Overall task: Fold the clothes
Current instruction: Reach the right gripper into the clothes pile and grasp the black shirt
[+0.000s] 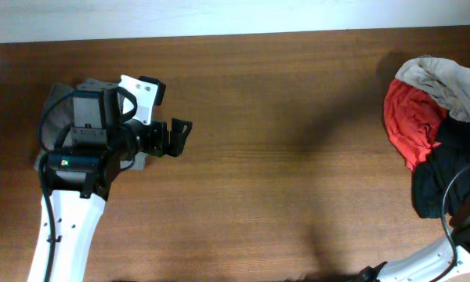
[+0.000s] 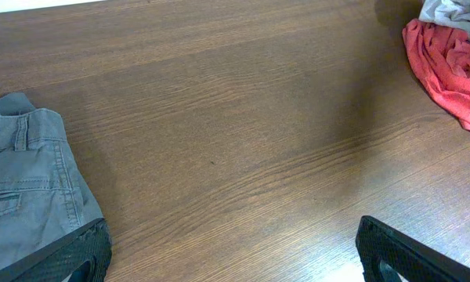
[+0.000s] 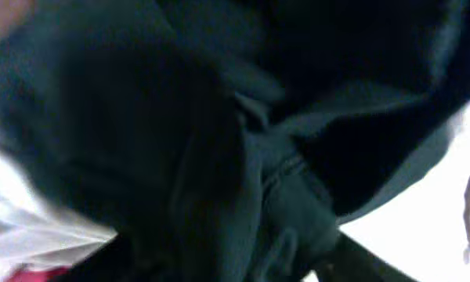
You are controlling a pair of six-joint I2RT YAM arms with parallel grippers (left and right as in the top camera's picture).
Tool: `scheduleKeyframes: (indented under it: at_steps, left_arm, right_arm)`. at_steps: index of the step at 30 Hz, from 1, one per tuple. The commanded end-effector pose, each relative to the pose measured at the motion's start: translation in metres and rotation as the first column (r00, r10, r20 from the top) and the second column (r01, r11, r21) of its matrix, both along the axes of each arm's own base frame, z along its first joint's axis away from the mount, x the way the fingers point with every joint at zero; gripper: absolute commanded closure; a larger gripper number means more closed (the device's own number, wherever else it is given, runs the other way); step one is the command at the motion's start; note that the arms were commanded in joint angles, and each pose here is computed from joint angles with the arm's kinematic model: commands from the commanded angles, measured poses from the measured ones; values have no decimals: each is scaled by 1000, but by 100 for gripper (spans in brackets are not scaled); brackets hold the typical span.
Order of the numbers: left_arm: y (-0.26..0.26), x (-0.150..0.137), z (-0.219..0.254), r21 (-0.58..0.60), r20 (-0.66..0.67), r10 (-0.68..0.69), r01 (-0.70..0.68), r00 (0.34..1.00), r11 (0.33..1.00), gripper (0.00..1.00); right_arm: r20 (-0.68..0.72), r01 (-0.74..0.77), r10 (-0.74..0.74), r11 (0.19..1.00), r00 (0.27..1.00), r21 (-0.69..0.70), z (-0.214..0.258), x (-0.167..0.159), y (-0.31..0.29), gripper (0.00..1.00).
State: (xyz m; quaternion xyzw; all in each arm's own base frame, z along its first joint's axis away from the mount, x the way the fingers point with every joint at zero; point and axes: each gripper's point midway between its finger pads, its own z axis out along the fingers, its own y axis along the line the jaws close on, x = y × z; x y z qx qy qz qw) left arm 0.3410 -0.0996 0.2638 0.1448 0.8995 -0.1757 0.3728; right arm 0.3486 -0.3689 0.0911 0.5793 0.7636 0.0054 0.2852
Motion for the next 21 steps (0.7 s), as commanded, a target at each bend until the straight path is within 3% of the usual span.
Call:
scheduleKeyframes:
  at_steps: [1,6,11,16,21]
  left_arm:
    - [2,2,5,-3,7,14,-14,1000,1000,1]
    - [2,2,5,-3,7,14,-14,1000,1000,1]
    - [2,2,5,-3,7,14,-14,1000,1000,1]
    - [2,2,5,-2,7,14,-14,1000,1000,1]
    - [2,3,8,-1,19,12,-12,1000,1000,1]
  right_arm:
    - [59,-12,14,999,998,-31,26,8,-4,59]
    - [266,-106,130,989,955,-104,118,31,12,77]
    - [473,-226,323,941,820,-251,253,35,65,96]
    - [511,-270,435,890,741,-367,337,9,138,96]
    - [487,-393,587,804,647,-446,369,-6,225,96]
